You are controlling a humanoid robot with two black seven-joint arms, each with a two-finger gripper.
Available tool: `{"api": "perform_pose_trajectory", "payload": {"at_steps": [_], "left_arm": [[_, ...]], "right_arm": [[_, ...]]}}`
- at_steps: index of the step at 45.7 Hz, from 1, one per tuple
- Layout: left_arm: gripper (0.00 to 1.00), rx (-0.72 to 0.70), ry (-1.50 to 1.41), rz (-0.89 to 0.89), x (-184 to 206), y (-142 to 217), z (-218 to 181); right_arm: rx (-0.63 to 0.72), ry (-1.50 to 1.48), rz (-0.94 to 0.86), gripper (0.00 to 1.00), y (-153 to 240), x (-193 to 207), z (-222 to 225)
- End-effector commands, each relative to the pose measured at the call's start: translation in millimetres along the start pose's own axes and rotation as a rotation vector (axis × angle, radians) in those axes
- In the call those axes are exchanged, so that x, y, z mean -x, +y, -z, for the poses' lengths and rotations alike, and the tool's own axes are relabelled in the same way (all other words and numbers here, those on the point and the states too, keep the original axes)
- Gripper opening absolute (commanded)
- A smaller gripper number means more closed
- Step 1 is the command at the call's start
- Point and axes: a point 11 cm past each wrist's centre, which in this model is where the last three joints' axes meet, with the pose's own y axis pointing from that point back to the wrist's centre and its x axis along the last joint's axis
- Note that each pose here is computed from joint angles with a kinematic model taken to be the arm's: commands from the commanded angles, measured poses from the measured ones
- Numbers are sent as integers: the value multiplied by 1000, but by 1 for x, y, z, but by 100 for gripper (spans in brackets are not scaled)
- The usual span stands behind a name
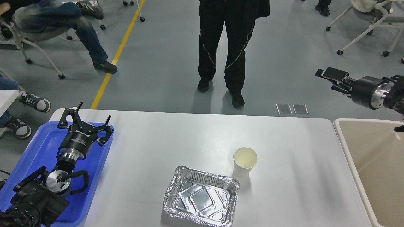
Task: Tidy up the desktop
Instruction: 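Raise the right gripper and swing it over the table toward the white cup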
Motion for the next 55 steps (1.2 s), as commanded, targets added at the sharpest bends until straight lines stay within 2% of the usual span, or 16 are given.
{"api": "perform_pose_trajectory", "payload": {"at_steps": [1, 12, 33, 42, 55], "left_arm": [[100, 0, 0, 0, 0, 0, 0], [100, 0, 0, 0, 0, 0, 0], [100, 0, 1, 1, 0, 0, 0], [100, 0, 0, 0, 0, 0, 0], [100, 0, 0, 0, 0, 0, 0]], "right_arm": [[-77, 209, 190, 100, -16, 9, 58], [-139, 334, 339, 100, -36, 40, 103], [-195, 572, 594, 100, -69, 124, 142], [-202, 581, 654, 100, -77, 159, 139], [-152, 544, 678, 100, -79, 186, 104]]}}
